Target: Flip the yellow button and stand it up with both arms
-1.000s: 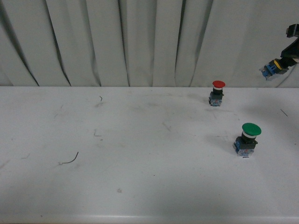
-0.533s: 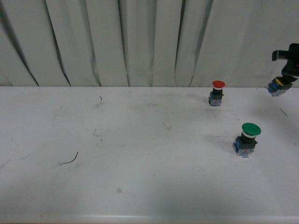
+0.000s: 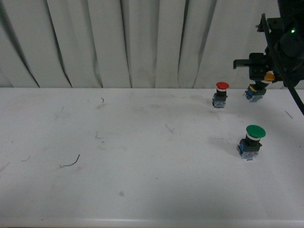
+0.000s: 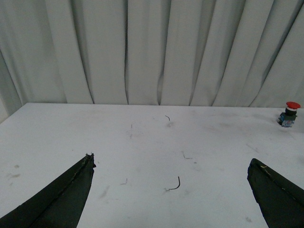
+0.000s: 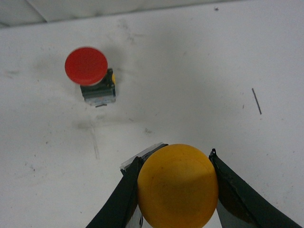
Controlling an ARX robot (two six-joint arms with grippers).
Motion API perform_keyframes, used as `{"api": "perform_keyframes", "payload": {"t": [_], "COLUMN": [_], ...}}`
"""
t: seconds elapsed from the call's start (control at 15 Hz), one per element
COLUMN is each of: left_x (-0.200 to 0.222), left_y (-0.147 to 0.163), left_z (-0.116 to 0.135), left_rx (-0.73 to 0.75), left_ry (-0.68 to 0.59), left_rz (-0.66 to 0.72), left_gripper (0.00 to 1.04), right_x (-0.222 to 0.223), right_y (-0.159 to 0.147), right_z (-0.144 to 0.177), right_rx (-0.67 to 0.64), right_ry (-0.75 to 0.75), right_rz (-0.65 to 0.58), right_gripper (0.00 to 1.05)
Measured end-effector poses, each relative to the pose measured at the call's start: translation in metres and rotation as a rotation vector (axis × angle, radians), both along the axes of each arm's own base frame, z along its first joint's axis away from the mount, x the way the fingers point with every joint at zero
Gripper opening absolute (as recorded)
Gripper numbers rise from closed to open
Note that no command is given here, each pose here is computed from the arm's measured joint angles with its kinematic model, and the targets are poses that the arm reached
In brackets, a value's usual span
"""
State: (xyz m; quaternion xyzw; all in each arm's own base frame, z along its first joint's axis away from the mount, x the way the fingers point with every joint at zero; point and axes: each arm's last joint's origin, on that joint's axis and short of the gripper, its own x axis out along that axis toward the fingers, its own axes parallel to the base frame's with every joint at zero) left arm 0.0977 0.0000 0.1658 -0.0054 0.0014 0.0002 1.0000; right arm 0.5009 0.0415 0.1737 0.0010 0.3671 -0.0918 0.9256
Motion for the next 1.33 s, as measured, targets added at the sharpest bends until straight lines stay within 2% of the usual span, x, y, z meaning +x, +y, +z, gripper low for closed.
{"api": "perform_keyframes", "payload": {"t": [0.2,0.6,1.33], "left_x": [0.0,0.0,0.0], "left_y": [0.0,0.0,0.0], "left_z": [0.0,0.0,0.0], "left_rx": [0.0,0.0,0.0], "left_ry": [0.0,0.0,0.0], "left_rz": [0.0,0.0,0.0], "left_gripper": [0.98,0.98,0.98], "right_x": [0.005,-0.002,0.008], "right_y": [0.018,0.03,0.038], "right_z": [-0.019,-0.046,-0.062], "right_rx": [-0.031,-0.014,-0.07], "right_ry": [0.064,0.097,0.133], "right_rz": [0.0,0.01,-0.069], "right_gripper": [0.36,0.36,0.36]}}
